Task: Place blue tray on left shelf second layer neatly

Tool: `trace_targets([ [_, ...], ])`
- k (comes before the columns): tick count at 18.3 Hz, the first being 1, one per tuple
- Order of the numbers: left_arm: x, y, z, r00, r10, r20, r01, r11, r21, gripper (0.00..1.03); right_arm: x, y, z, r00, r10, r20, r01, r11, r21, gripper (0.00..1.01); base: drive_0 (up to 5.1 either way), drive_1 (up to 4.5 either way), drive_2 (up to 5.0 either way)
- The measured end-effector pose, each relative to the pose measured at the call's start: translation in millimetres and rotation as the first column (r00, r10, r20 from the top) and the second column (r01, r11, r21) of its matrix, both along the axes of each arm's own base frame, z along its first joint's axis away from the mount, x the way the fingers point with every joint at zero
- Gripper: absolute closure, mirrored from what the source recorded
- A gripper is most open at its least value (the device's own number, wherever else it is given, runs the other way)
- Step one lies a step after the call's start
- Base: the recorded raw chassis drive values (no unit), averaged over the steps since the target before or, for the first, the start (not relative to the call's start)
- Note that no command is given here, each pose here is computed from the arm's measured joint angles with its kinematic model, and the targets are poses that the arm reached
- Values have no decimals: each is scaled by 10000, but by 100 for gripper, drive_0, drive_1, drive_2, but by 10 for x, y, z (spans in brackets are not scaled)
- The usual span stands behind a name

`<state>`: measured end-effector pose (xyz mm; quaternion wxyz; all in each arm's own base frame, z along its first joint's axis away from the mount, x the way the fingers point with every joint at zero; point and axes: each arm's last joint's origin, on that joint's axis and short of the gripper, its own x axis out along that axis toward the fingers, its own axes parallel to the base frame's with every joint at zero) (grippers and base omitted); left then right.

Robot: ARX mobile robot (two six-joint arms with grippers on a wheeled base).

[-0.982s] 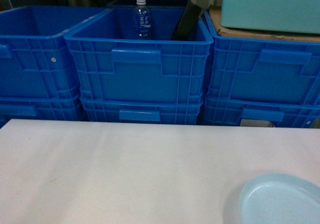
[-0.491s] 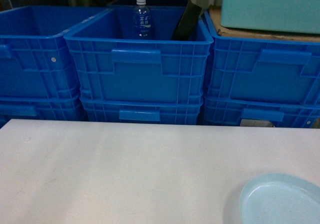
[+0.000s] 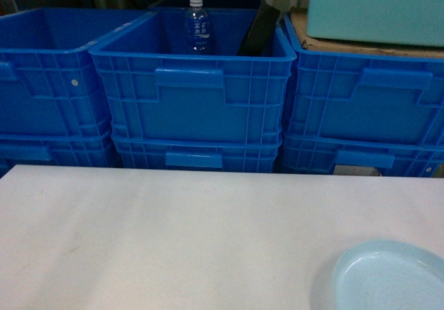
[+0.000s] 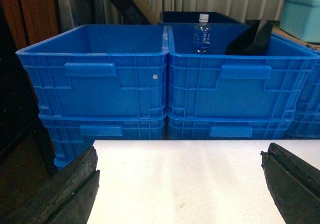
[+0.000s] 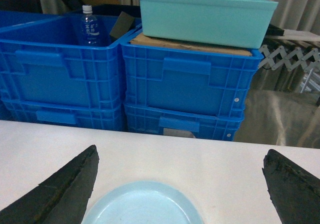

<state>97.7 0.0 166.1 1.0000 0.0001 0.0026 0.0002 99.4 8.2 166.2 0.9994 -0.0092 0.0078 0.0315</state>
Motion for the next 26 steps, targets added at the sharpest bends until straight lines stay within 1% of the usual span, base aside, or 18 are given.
trace_targets([
  [5,0,0,0,10000,-4,0,4,10000,4,5,2,-34,-24,9996,-26,-269,25,10000,-36,3,0,0,0],
  [7,0,0,0,10000,0,0,0,10000,4,5,103,-147,47,9968,-153,-781,177,9994,299,3,0,0,0],
  [8,0,0,0,10000,0,0,0,10000,4,5,255,-207,301,9985,161,-523,-137,9989,454,3,0,0,0],
  [9,0,0,0,10000,0,0,0,10000,0,5,504,-279,660,9968,678,-429,-654,9963,552,3,0,0,0],
  [10,0,0,0,10000,0,0,0,10000,4,5,826,-390,917,9802,1167,-1603,-1012,9896,1018,3,0,0,0],
  [11,0,0,0,10000,4,0,-4,10000,0,5,1124,-521,966,9291,1939,-3150,-1326,9696,2057,3,0,0,0],
  [12,0,0,0,10000,0,0,0,10000,0,5,1456,-697,875,8295,3170,-4599,-1529,9207,3590,3,0,0,0],
  [13,0,0,0,10000,-4,4,4,10000,4,5,1688,-911,629,7395,3648,-5657,-926,8875,4514,3,0,0,0],
  [14,0,0,0,10000,0,0,0,10000,4,5,1731,-1109,348,6793,3715,-6329,-243,8733,4866,3,0,0,0],
  [15,0,0,0,10000,0,0,0,10000,4,5,1677,-1221,147,6455,3756,-6650,57,8683,4960,3,0,0,0],
  [17,0,0,0,10000,-8,4,8,10000,0,5,1588,-1236,46,6383,3830,-6678,-134,8729,4878,3,0,0,0],
  [18,0,0,0,10000,-8,0,8,10000,4,5,1563,-1200,-7,6379,3862,-6662,-356,8790,4755,3,0,0,0],
  [19,0,0,0,10000,0,0,0,10000,0,5,1512,-1133,-114,6216,3969,-6753,-510,8808,4708,3,0,0,0],
  [21,0,0,0,10000,-4,0,4,10000,4,5,1415,-1051,-338,5859,4024,-7035,-397,8813,4710,3,0,0,0],
  [23,0,0,0,10000,0,0,0,10000,4,5,1351,-1038,-522,5661,3744,-7344,-63,8929,4502,3,0,0,0],
  [24,0,0,0,10000,-4,-4,4,10000,4,5,1314,-1021,-588,5581,3712,-7421,9,8941,4479,3,0,0,0],
  [25,0,0,0,10000,-4,4,4,10000,4,5,1267,-998,-672,5392,3797,-7517,63,8907,4545,3,0,0,0],
  [26,0,0,0,10000,0,4,0,10000,4,5,1254,-994,-715,5298,3785,-7590,90,8923,4513,3,0,0,0],
])
